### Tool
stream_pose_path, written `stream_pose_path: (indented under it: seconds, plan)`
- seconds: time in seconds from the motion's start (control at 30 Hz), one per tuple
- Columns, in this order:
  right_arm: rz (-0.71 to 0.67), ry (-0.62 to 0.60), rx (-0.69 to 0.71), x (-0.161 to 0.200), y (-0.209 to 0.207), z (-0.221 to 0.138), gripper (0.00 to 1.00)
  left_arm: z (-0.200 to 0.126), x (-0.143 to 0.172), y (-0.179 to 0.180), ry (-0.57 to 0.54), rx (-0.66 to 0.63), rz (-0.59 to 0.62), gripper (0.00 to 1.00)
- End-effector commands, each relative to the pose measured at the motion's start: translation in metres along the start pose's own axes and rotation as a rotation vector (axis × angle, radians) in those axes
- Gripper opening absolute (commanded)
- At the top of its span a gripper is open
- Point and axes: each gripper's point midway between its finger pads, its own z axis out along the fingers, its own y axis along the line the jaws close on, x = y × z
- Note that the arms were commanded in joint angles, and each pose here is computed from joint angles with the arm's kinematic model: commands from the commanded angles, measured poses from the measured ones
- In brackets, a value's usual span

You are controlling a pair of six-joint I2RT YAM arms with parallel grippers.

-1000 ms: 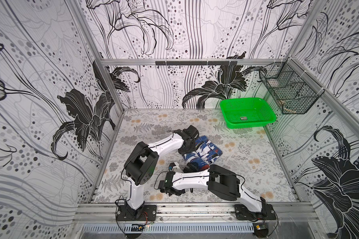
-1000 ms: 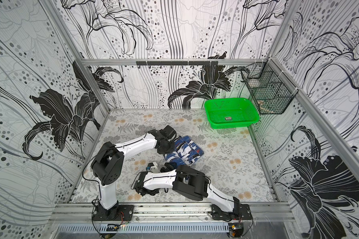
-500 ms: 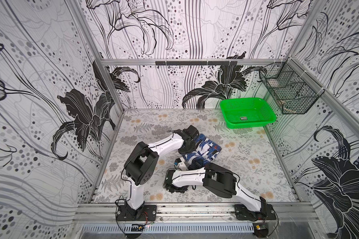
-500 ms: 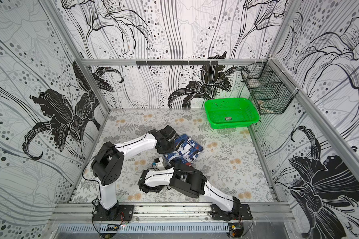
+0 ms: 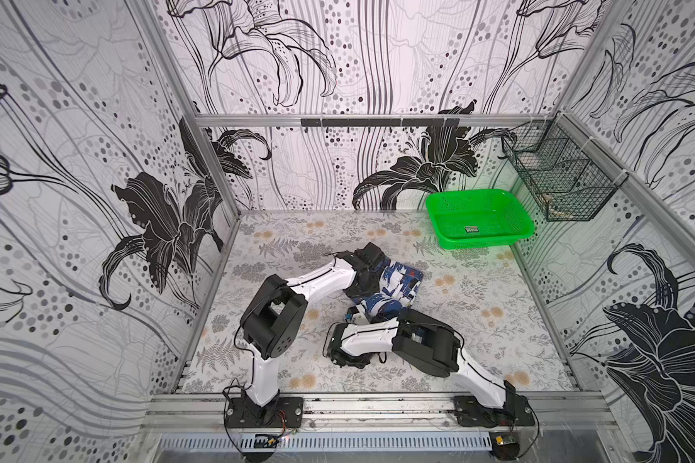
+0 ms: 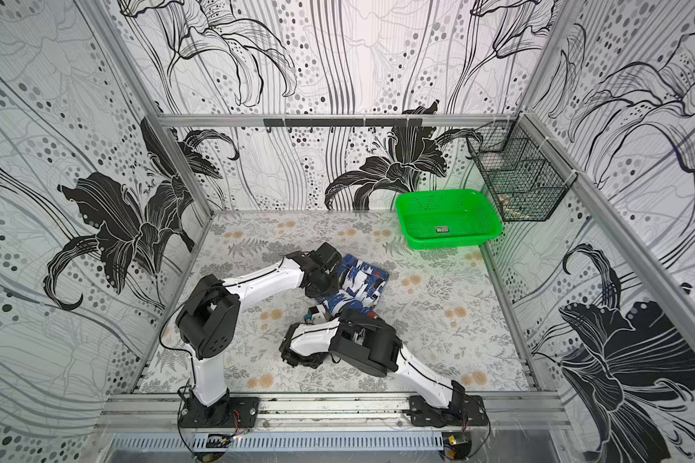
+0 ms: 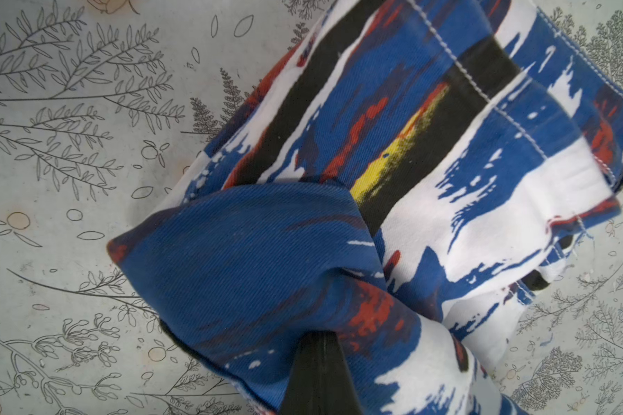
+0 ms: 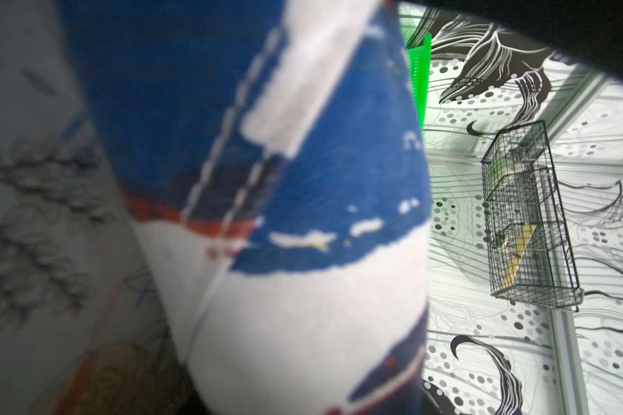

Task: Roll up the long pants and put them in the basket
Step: Roll the long pant at the center of the board.

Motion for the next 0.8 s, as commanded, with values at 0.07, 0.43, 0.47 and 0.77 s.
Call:
stream_pose_path:
  seconds: [0.07,0.43,0.47,0.77]
  plan:
    - [0.002,0.006,-0.272,-0.002,0.041,-0.006,0.16,0.01,0.024,0.024,0.071,-0.086,0.011,0.0]
    - [0.042,0.015,-0.878,0.004,0.076,-0.078,0.03,-0.105,-0.016,0.046,-0.106,-0.129,0.0,0.0]
    - [0.05,0.015,-0.937,0.004,0.077,-0.088,0.04,-0.115,-0.018,0.05,-0.124,-0.129,-0.001,0.0]
    - [0.147,0.016,-1.321,-0.012,0.064,-0.152,0.07,-0.168,-0.015,0.098,-0.203,-0.153,-0.056,0.0]
